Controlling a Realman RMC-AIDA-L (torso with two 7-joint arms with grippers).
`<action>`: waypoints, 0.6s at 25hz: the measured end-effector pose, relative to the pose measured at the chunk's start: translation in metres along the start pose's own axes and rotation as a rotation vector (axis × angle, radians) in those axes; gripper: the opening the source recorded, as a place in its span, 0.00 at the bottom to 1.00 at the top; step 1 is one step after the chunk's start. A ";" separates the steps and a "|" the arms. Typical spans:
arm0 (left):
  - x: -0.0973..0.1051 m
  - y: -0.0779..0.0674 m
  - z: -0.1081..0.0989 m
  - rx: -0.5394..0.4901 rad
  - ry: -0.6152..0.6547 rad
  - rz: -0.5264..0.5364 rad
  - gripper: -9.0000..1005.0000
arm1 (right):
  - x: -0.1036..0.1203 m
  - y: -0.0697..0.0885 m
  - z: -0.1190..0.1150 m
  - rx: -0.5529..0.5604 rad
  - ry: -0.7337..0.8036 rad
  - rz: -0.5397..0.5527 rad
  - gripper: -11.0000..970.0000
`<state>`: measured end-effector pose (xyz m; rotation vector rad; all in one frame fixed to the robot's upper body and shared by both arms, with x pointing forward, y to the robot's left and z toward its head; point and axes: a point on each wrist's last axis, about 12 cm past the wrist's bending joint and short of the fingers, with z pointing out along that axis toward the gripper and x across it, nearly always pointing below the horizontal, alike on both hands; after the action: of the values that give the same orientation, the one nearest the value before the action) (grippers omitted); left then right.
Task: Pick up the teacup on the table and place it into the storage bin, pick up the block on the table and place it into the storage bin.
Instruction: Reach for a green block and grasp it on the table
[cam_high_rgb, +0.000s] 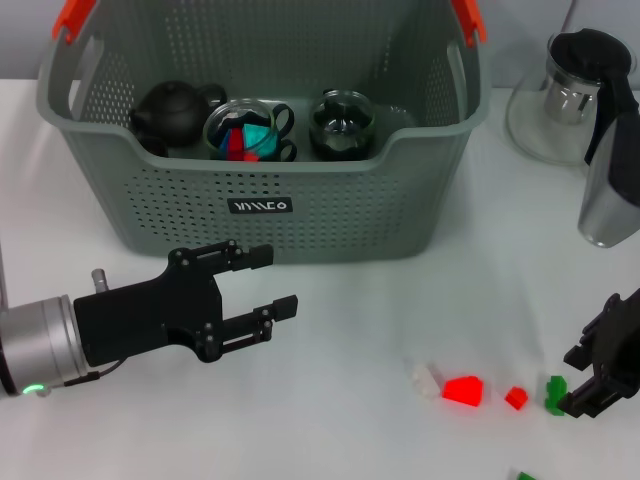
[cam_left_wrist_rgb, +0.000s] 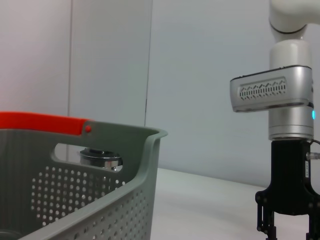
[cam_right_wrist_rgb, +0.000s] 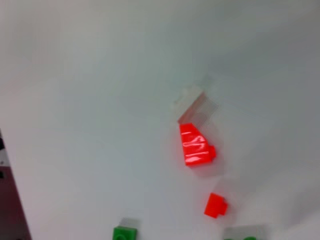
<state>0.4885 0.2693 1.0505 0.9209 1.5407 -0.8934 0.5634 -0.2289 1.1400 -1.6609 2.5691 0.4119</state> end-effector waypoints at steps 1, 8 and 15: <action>0.000 0.000 0.000 -0.001 0.001 -0.001 0.63 | -0.001 0.000 0.001 0.008 0.005 -0.002 0.66; 0.003 0.002 0.001 -0.024 0.014 -0.013 0.63 | -0.006 0.003 0.012 0.044 0.044 -0.031 0.66; 0.007 0.003 -0.001 -0.058 0.010 -0.033 0.63 | -0.014 0.007 0.022 0.083 0.068 -0.068 0.66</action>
<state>0.4896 0.2722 1.0440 0.8617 1.5863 -0.8650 0.5612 -0.2082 1.1229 -1.7570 2.5295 0.2453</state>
